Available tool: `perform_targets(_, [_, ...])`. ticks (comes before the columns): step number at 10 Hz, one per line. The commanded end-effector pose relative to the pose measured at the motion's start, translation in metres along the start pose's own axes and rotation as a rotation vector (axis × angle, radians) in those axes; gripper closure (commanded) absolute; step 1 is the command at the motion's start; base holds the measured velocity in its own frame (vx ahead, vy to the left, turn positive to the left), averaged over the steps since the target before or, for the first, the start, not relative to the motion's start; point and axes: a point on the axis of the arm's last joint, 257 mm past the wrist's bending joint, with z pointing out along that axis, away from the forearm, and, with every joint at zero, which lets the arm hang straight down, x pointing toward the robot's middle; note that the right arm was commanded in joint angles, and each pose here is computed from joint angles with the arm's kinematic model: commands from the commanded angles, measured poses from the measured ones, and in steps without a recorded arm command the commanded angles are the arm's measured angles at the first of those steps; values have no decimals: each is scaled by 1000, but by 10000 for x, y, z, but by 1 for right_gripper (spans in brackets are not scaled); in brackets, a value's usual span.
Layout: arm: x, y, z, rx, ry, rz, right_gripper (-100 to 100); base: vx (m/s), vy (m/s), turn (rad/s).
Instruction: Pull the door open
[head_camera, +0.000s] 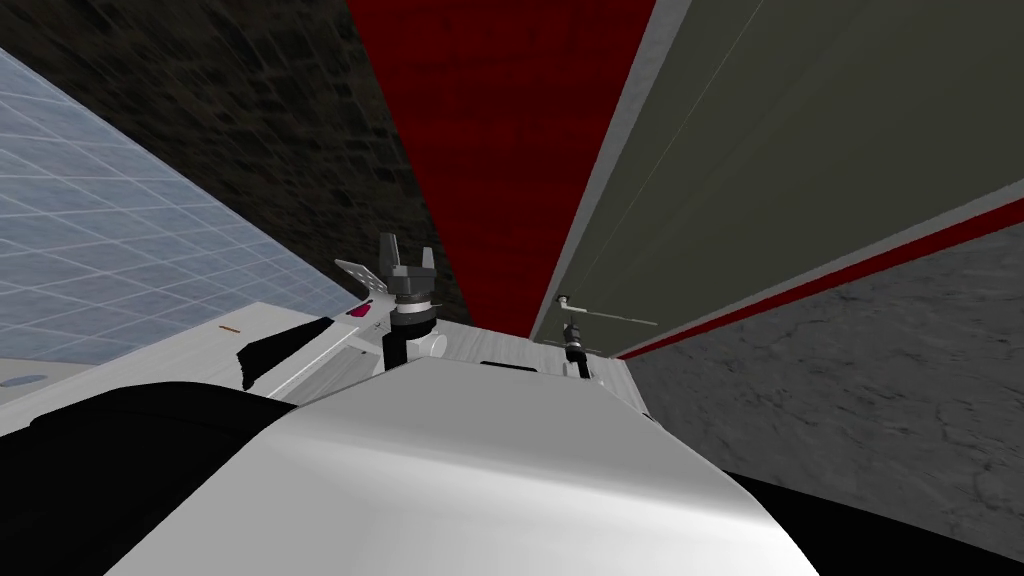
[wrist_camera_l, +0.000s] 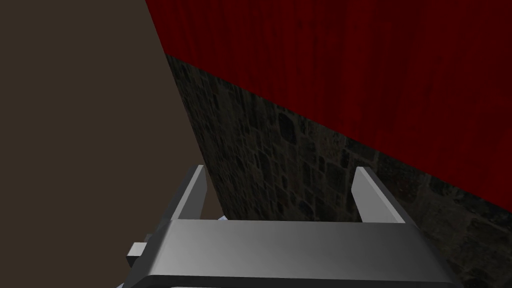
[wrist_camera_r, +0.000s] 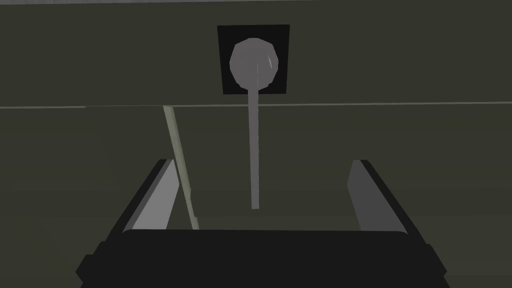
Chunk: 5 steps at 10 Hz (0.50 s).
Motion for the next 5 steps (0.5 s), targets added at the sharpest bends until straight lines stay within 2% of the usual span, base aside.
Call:
perform_targets(1, [-248, -15, -88, 5, -27, 0, -100, 139, 57, 164])
perform_targets(3, [-580, -22, -215, 7, -63, 0, -100, 206, 55, 192])
perform_targets(4, [-580, -22, -215, 7, -63, 0, -100, 143, 12, 52])
perform_targets(5, [-799, -16, -304, 6, -86, -1, -100, 133, 5, 156])
